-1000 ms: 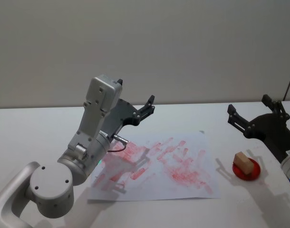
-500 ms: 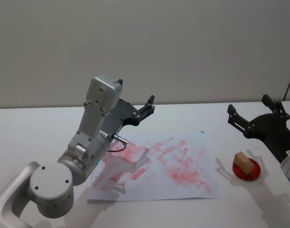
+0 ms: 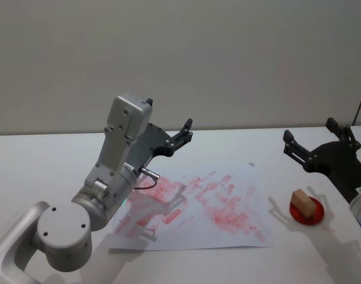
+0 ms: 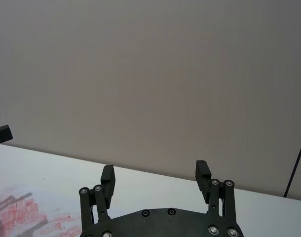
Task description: Use the one hand to pick up the stamp and affix it onto the A4 paper.
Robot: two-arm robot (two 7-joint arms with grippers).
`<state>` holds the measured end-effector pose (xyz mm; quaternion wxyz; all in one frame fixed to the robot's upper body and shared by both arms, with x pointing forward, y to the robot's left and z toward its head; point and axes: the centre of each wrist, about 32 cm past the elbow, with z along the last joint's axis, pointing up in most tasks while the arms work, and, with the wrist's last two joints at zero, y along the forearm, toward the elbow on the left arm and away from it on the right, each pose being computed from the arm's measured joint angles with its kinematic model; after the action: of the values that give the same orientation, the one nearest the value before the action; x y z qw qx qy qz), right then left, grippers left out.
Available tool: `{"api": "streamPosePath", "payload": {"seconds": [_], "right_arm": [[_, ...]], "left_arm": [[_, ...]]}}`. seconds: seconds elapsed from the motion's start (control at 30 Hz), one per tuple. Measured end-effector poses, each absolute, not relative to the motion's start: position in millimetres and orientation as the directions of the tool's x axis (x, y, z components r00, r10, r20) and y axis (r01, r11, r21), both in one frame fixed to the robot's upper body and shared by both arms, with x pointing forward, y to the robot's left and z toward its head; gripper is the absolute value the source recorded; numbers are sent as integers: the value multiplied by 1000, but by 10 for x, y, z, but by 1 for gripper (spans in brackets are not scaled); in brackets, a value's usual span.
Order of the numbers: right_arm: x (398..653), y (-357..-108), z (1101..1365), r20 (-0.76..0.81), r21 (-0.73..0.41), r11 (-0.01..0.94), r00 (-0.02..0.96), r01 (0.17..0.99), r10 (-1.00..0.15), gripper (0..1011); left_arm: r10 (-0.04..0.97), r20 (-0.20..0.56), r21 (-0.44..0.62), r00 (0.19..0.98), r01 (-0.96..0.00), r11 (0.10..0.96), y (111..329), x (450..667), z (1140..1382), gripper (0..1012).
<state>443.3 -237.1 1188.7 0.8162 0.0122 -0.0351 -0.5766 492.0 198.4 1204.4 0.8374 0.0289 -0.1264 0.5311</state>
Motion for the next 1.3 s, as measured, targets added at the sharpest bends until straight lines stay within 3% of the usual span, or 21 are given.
{"api": "streamPosePath", "payload": {"seconds": [0.57,1.3], "right_arm": [[4316,-2408,11882,52,18,312,311,950,-949,1001],[3883,-2525,11778,68,-253,238,263,938,-962,1001]], "left_arm": [[882,242,-86,404,-897,434,1984,4920,12044,1001],[882,242,-86,404,-897,434,1984,4920,12044,1001]]}}
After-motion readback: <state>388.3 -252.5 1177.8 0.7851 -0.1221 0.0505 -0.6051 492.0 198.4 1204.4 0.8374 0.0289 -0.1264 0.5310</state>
